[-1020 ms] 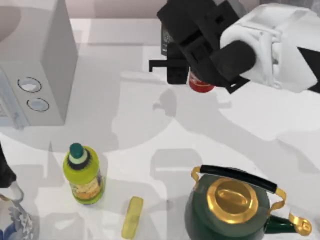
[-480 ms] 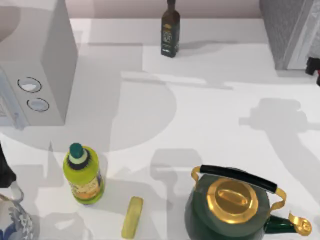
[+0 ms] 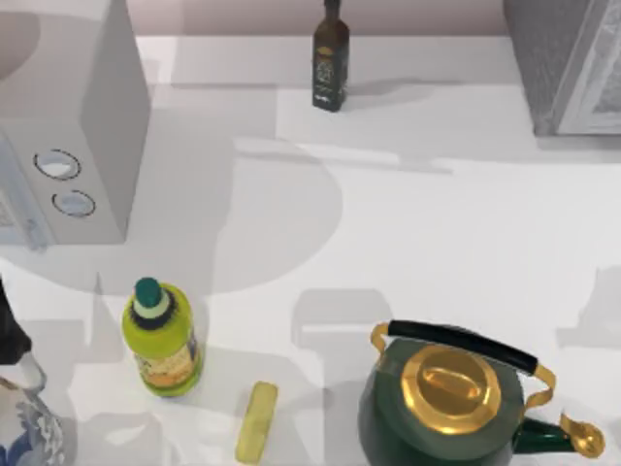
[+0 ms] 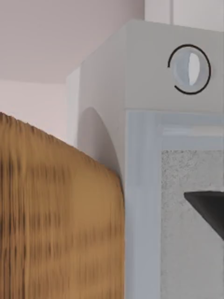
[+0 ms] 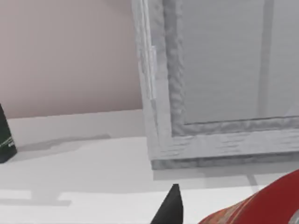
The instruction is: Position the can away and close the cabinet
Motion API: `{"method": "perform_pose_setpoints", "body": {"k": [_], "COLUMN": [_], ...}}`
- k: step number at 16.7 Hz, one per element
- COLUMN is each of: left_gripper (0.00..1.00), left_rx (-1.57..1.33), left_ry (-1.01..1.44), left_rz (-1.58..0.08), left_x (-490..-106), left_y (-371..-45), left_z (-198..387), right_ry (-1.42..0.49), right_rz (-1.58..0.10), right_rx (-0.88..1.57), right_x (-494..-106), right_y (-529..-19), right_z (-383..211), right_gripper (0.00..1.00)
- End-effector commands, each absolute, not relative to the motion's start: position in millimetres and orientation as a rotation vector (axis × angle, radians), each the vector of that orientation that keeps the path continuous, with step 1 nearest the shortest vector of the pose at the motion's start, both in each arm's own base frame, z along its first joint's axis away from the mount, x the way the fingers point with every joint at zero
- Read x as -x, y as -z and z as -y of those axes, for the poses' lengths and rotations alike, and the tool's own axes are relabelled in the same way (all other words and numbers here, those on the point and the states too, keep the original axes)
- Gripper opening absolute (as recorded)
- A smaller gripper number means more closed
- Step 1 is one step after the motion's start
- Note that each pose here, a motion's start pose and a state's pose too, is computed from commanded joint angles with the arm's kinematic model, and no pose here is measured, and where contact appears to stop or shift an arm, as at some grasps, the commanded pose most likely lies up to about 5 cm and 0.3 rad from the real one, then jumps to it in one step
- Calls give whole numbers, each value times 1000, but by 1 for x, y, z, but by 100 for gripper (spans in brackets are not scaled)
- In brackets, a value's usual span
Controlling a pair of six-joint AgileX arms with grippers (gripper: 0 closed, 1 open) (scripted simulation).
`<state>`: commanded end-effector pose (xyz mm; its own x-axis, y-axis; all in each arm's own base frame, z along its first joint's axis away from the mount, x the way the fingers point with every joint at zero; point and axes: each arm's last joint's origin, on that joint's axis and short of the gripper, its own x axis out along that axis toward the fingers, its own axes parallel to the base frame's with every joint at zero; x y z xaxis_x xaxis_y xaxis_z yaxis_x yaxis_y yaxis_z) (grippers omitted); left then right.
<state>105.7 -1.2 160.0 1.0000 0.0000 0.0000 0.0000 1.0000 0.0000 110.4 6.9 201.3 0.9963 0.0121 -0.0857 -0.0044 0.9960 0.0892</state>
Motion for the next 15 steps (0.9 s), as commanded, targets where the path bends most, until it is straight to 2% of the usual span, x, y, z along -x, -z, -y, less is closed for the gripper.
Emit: {"method": "perform_pose_setpoints", "body": {"k": [6, 12, 15], "left_gripper": [100, 100, 100], "left_rx": [0, 0, 0], "left_ry": [0, 0, 0], "left_rz": [0, 0, 0], "left_x": [-106, -106, -106], "left_y": [-160, -160, -160], "left_z": [1, 1, 1], "right_ry": [0, -4, -17], "right_rz": [0, -5, 0], "right_rx": [0, -3, -5], "right_x": [-106, -106, -105], "right_y": [-160, -162, -186], "right_z": [1, 1, -1], "right_gripper": [0, 0, 0]}}
